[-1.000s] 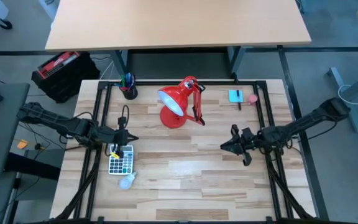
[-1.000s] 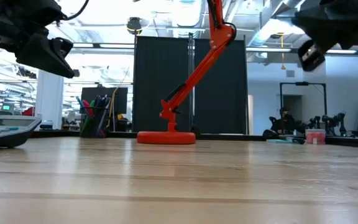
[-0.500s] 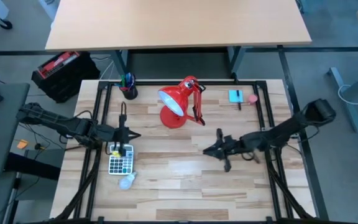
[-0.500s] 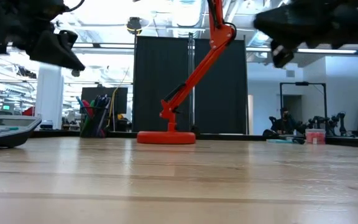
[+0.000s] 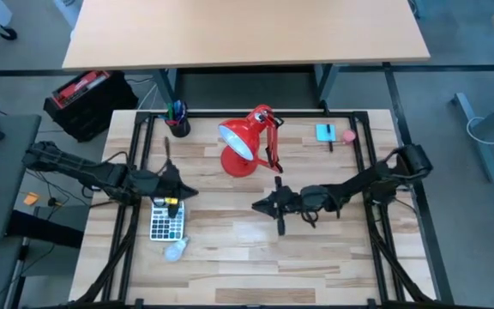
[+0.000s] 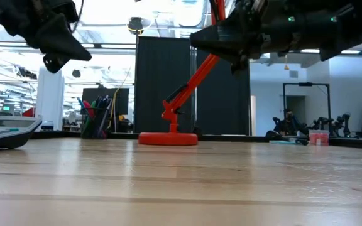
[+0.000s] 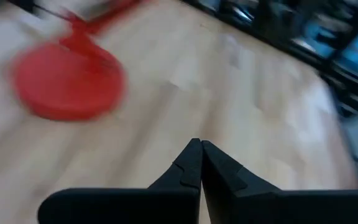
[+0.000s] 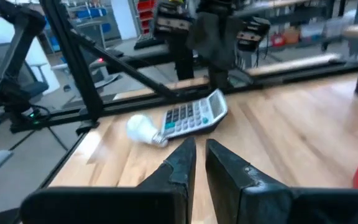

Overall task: Screw lightbulb
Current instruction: Prepare the white lightbulb

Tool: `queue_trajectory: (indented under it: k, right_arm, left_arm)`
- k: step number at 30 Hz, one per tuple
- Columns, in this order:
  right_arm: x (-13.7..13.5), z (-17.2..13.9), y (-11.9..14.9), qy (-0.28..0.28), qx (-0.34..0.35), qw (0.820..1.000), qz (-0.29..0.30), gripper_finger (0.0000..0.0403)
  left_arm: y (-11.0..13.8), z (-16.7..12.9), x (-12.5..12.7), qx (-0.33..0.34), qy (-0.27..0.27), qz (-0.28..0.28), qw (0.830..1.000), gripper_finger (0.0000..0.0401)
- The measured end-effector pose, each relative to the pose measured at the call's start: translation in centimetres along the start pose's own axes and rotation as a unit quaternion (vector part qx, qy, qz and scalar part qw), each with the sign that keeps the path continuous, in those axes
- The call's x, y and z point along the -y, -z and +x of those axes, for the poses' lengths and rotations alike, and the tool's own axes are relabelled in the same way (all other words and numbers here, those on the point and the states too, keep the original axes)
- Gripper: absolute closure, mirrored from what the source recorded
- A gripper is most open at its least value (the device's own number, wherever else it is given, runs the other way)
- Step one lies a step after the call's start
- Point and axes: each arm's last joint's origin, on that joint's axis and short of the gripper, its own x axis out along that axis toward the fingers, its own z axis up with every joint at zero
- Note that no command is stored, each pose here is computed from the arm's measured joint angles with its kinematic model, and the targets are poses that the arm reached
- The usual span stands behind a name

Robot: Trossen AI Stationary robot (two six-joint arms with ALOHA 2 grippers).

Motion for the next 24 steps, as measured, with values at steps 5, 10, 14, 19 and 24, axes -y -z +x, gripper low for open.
queue_trajectory:
  k: [5, 10, 14, 19, 24]
  right_arm:
    - [-0.8, -0.3, 0.7, -0.005, -0.042, 0.999, 0.007, 0.0353]
    - [-1.8, -1.2, 0.5, 0.02, -0.068, 0.997, 0.003, 0.0353]
    - [-2.1, -2.2, 0.1, 0.061, -0.086, 0.994, -0.015, 0.0353]
    - [-2.0, -3.2, -0.9, 0.098, -0.092, 0.991, -0.025, 0.0353]
    - [-2.0, -3.7, -1.6, 0.105, -0.09, 0.99, -0.03, 0.0353]
  left_arm:
    - [1.6, 0.9, 1.4, -0.095, 0.064, -0.051, 0.992, 0.0401]
    - [2.9, 0.1, 3.8, -0.213, 0.06, -0.074, 0.972, 0.0401]
    - [2.9, -1.2, 6.0, -0.287, 0.048, -0.087, 0.953, 0.0401]
    - [2.7, -2.6, 8.0, -0.372, -0.017, -0.132, 0.919, 0.0401]
    - [6.0, -2.2, 8.0, -0.47, -0.132, -0.136, 0.862, 0.0401]
